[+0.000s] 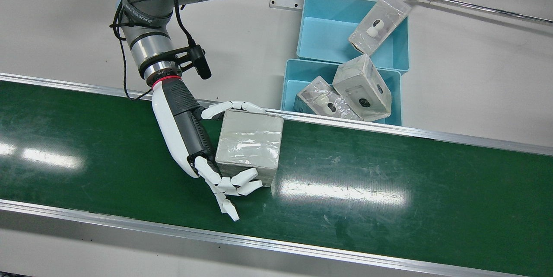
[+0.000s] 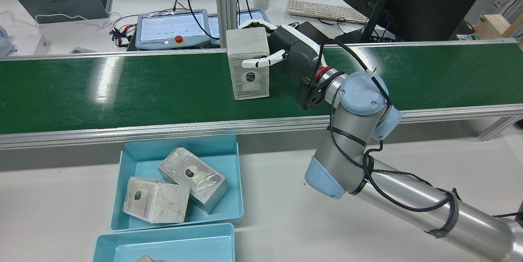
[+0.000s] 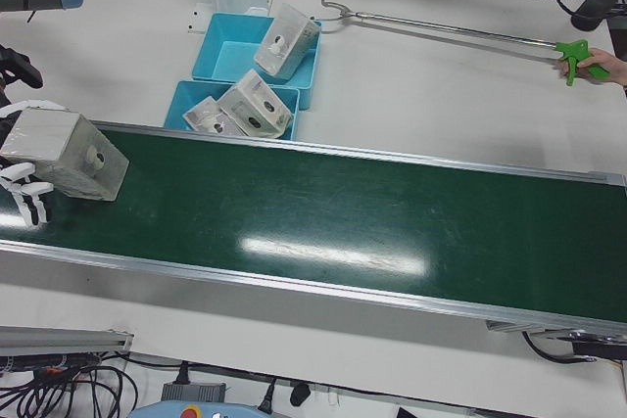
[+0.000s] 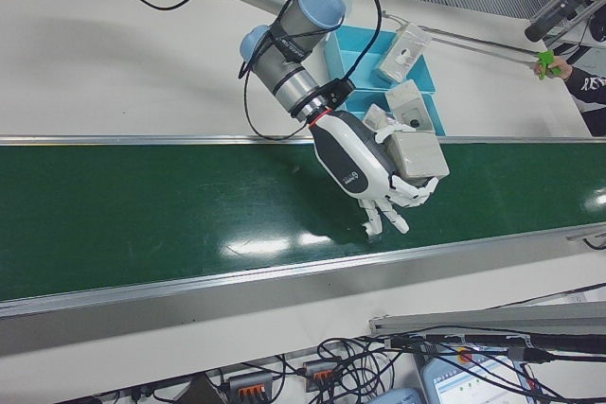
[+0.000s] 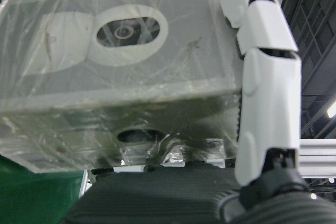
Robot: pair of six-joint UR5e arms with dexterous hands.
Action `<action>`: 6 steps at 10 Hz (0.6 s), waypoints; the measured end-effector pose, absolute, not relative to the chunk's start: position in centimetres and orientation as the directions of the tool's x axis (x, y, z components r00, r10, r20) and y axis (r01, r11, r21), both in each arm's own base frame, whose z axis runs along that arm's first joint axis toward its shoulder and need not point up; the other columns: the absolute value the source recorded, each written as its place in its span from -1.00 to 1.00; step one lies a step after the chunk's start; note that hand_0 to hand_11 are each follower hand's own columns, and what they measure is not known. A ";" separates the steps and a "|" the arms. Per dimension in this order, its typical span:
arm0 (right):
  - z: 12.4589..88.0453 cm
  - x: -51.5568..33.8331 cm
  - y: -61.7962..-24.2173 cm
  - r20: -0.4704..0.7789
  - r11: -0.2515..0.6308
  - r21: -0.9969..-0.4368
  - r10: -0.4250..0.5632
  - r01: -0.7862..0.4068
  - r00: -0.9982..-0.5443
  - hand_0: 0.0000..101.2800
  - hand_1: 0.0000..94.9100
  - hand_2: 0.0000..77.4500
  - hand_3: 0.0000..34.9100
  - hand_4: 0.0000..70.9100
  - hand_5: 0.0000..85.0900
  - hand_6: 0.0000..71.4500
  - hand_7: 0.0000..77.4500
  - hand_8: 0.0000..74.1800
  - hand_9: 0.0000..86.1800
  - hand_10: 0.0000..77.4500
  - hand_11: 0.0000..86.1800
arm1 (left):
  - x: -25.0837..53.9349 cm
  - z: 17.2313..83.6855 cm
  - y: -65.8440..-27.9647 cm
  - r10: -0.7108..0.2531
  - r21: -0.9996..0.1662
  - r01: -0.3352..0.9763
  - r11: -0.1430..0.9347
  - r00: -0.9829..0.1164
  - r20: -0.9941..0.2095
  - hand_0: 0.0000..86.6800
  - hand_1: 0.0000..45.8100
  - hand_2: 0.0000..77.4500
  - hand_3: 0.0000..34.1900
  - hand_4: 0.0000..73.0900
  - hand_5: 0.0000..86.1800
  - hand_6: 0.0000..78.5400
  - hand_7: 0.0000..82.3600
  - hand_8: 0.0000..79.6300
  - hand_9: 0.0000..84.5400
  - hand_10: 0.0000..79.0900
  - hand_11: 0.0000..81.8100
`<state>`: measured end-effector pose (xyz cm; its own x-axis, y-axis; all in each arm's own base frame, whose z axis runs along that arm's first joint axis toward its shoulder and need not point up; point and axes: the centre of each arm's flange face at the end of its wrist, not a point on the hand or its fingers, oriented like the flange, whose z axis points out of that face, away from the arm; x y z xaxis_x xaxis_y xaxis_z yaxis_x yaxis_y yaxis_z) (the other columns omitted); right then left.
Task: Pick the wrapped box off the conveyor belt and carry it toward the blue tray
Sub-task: 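Close the right hand fingers around the wrapped white box, then lift the box off the belt and swing it toward the blue tray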
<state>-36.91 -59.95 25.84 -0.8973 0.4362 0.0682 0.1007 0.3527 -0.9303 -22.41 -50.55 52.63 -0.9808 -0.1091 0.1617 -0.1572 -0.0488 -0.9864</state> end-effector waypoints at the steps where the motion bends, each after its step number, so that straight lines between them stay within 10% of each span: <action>1: 25.9 -36.9 -59.9 0.068 0.351 -0.931 0.436 0.099 -0.897 0.03 -0.66 -0.30 0.35 -0.55 -0.01 -0.59 -0.03 -0.75 -0.61 -1.00 -0.96 | -22.4 52.6 -50.5 -0.109 -0.986 -0.157 -0.049 -0.981 0.162 -1.00 -1.00 -0.99 -1.00 -1.00 -0.97 -0.99 -1.00 -1.00 -1.00 -1.00 -1.00; 4: 25.8 -36.4 -59.5 0.077 0.331 -0.940 0.437 0.080 -0.896 0.05 -0.74 -0.27 0.21 -0.42 0.09 -0.47 0.06 -0.50 -0.41 -0.76 -0.97 | -22.4 52.6 -50.5 -0.109 -0.986 -0.157 -0.049 -0.981 0.162 -1.00 -1.00 -0.99 -1.00 -1.00 -0.97 -1.00 -1.00 -1.00 -1.00 -0.99 -1.00; 5: 25.5 -36.2 -59.2 0.078 0.330 -0.941 0.437 0.080 -0.896 0.07 -0.86 -0.21 -0.29 -0.26 0.28 -0.31 0.23 -0.03 -0.11 -0.44 -0.58 | -22.4 52.6 -50.5 -0.109 -0.986 -0.157 -0.049 -0.981 0.162 -1.00 -1.00 -0.97 -1.00 -1.00 -0.97 -1.00 -0.99 -1.00 -1.00 -0.99 -1.00; 6: 24.8 -35.7 -58.8 0.074 0.339 -0.936 0.436 0.088 -0.897 0.07 -0.86 -0.21 -0.29 -0.26 0.28 -0.31 0.23 -0.03 -0.11 -0.44 -0.58 | -22.4 52.6 -50.5 -0.109 -0.986 -0.157 -0.049 -0.981 0.162 -1.00 -1.00 -0.97 -1.00 -1.00 -0.97 -1.00 -0.99 -1.00 -1.00 -0.99 -1.00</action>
